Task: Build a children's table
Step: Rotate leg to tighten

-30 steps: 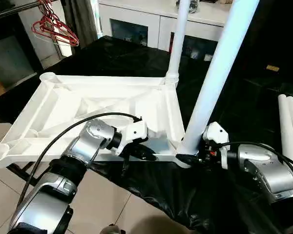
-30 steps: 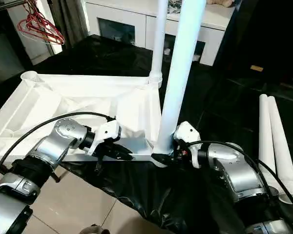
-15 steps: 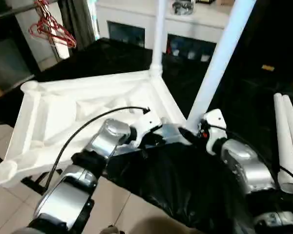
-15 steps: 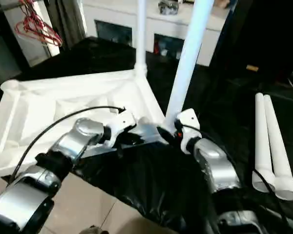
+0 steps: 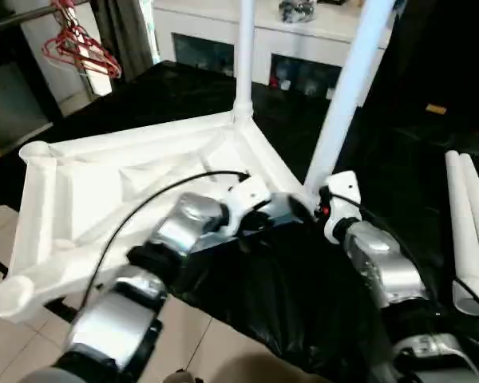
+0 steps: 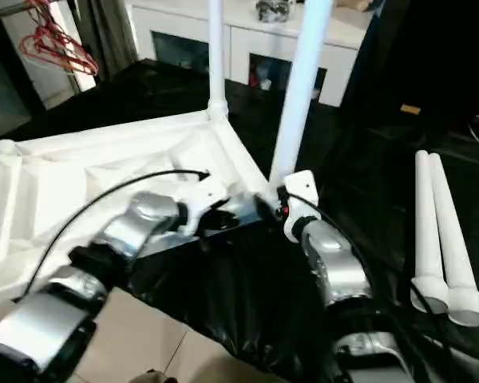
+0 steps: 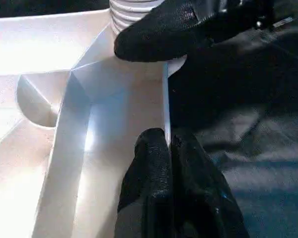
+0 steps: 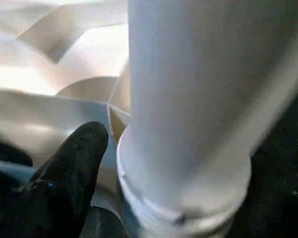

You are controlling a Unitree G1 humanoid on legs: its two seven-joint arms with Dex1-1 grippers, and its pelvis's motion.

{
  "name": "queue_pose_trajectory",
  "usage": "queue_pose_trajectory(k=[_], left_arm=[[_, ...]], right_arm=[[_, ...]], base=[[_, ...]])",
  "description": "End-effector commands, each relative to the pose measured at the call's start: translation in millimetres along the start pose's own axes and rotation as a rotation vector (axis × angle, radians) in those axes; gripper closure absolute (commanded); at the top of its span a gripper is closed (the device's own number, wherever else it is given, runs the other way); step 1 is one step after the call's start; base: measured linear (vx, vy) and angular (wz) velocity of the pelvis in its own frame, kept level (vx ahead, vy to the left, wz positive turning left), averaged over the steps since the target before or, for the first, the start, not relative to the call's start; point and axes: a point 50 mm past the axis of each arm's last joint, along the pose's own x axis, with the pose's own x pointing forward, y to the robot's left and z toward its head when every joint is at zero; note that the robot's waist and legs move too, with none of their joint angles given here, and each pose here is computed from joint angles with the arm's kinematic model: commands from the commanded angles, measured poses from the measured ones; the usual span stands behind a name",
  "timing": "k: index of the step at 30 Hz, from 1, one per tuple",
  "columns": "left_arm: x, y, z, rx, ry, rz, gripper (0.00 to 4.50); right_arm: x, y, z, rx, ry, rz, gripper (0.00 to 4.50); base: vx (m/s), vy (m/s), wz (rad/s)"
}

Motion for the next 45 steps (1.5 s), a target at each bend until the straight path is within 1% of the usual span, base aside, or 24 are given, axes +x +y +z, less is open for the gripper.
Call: queue_pose_trajectory(k=[1,4,6,8,9,12,14,16,18,19,22,23,25,28,29,31,34,38,41,42,44,45], left_arm=[[2.4,-6.6,20.6,0.079,-0.107,-0.074,4.50],[-7.3,-7.6,13.1,0.091,-0.093,-0.134,4.50],[-9.7,-7.8,11.4,0.099,-0.089,-0.146,4.50],[-17.1,-8.0,5.6,0.126,-0.074,-0.184,4.50],[-17.8,-8.1,5.1,0.128,-0.072,-0.188,4.50],[-27.0,-9.7,-1.0,0.150,-0.051,-0.247,4.50],[-30.3,-10.3,-2.9,0.155,-0.042,-0.268,4.50],[-38.6,-11.2,-8.8,0.165,-0.012,-0.314,4.50],[-39.8,-11.3,-9.4,0.165,-0.011,-0.319,4.50],[-42.7,-11.4,-11.4,0.161,-0.004,-0.333,4.50],[-44.8,-11.6,-13.0,0.164,0.002,-0.342,4.50],[-45.8,-11.9,-13.8,0.165,0.005,-0.348,4.50],[-47.2,-12.6,-14.7,0.164,0.007,-0.357,4.50],[-48.2,-13.6,-15.5,0.159,0.010,-0.365,4.50],[-48.5,-14.0,-16.0,0.156,0.011,-0.367,4.50],[-48.3,-14.1,-16.3,0.152,0.010,-0.363,4.50],[-45.6,-13.4,-15.6,0.123,-0.011,-0.338,4.50],[-34.9,-4.8,-11.7,0.087,-0.016,-0.187,4.50],[-21.7,6.4,-2.9,0.024,-0.023,-0.007,4.50],[-19.5,7.8,-1.1,0.013,-0.024,0.017,4.50],[-10.7,12.3,6.8,-0.026,-0.030,0.105,4.50],[-8.6,13.2,9.1,-0.034,-0.034,0.126,4.50]], right_arm=[[0.0,13.1,3.1,-0.038,-0.011,0.128,0.65],[-12.5,11.7,4.9,-0.096,-0.004,0.259,0.65],[-15.6,11.2,5.3,-0.108,-0.003,0.290,0.65],[-24.9,8.7,7.5,-0.134,0.002,0.373,0.65],[-25.6,8.5,7.7,-0.136,0.002,0.380,0.65],[-36.7,5.9,9.2,-0.164,0.027,0.484,0.65],[-40.3,5.3,9.3,-0.177,0.040,0.518,0.65],[-44.5,5.3,8.5,-0.205,0.067,0.572,0.65],[-45.1,6.0,8.2,-0.207,0.072,0.584,0.65],[-46.6,8.2,7.0,-0.218,0.085,0.613,0.91],[-47.6,9.9,6.0,-0.224,0.092,0.629,1.15],[-47.9,10.8,5.9,-0.222,0.091,0.636,1.15],[-48.3,11.9,6.1,-0.218,0.089,0.645,1.42],[-48.9,13.9,5.7,-0.214,0.089,0.658,1.53],[-49.0,15.6,4.6,-0.211,0.090,0.665,1.72],[-48.9,16.7,3.6,-0.207,0.090,0.667,1.75],[-47.5,19.4,1.3,-0.182,0.080,0.653,1.79],[-36.4,17.5,-3.5,-0.144,0.058,0.505,1.81],[-16.4,12.9,-10.6,-0.081,0.065,0.268,1.81],[-12.9,12.7,-11.2,-0.065,0.064,0.230,1.81],[0.0,12.8,-12.2,0.002,0.062,0.082,1.81],[3.1,12.8,-12.2,0.020,0.064,0.043,1.81]], base=[[0.000,0.000,0.00],[0.000,0.000,0.00],[0.000,0.000,0.00],[0.000,0.000,0.00],[0.000,0.000,0.00],[0.000,0.000,0.00],[0.000,0.000,0.00],[0.000,0.000,0.00],[0.000,0.000,0.00],[0.000,0.000,0.00],[0.000,0.000,0.00],[0.000,0.000,0.00],[0.000,0.000,0.00],[0.000,0.000,0.00],[0.000,0.000,0.00],[0.000,0.000,0.00],[0.000,0.000,0.00],[0.000,0.000,0.00],[0.000,0.000,0.00],[0.000,0.000,0.00],[0.000,0.000,0.00],[0.000,0.000,0.00]])
